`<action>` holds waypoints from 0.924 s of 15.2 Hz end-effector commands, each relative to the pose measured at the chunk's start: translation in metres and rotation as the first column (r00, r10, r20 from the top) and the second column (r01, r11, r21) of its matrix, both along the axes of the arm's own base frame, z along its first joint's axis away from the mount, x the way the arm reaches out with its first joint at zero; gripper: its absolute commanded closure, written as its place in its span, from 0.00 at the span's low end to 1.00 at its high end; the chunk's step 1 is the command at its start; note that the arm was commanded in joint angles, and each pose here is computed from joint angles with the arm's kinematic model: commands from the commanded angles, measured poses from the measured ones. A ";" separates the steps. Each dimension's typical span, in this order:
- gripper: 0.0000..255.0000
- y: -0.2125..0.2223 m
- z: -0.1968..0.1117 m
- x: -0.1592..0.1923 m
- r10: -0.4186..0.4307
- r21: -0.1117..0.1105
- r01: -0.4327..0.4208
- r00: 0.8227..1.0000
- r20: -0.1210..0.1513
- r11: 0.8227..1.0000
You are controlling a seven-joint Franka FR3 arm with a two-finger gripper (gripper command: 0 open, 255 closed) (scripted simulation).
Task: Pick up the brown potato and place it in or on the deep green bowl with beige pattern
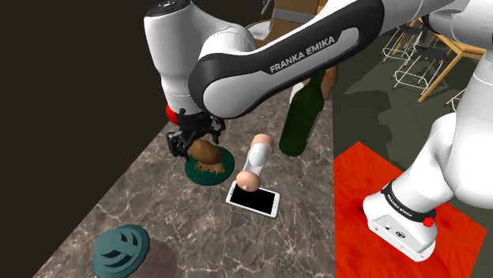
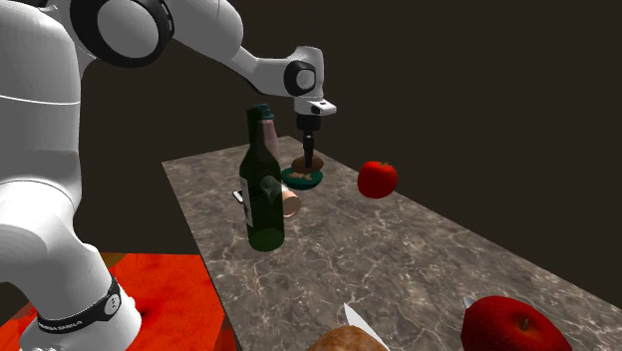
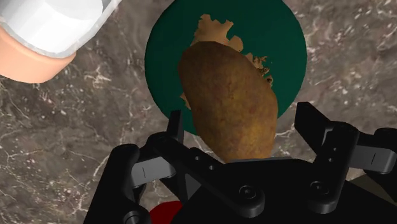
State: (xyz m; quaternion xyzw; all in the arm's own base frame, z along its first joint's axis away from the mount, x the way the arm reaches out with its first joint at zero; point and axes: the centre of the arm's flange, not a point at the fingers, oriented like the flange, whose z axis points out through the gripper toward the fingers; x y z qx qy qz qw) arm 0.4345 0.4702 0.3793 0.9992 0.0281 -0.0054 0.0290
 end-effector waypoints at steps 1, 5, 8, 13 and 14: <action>0.00 0.000 0.000 0.000 0.000 0.000 0.000 1.000 0.000 1.000; 0.00 0.003 0.040 0.000 0.000 0.000 0.000 1.000 0.000 1.000; 0.00 0.003 0.050 0.000 0.000 0.000 0.000 1.000 0.000 1.000; 0.00 0.003 0.050 0.000 0.000 0.000 0.000 1.000 0.000 1.000; 0.00 0.003 0.050 0.000 0.000 0.000 0.000 1.000 0.000 1.000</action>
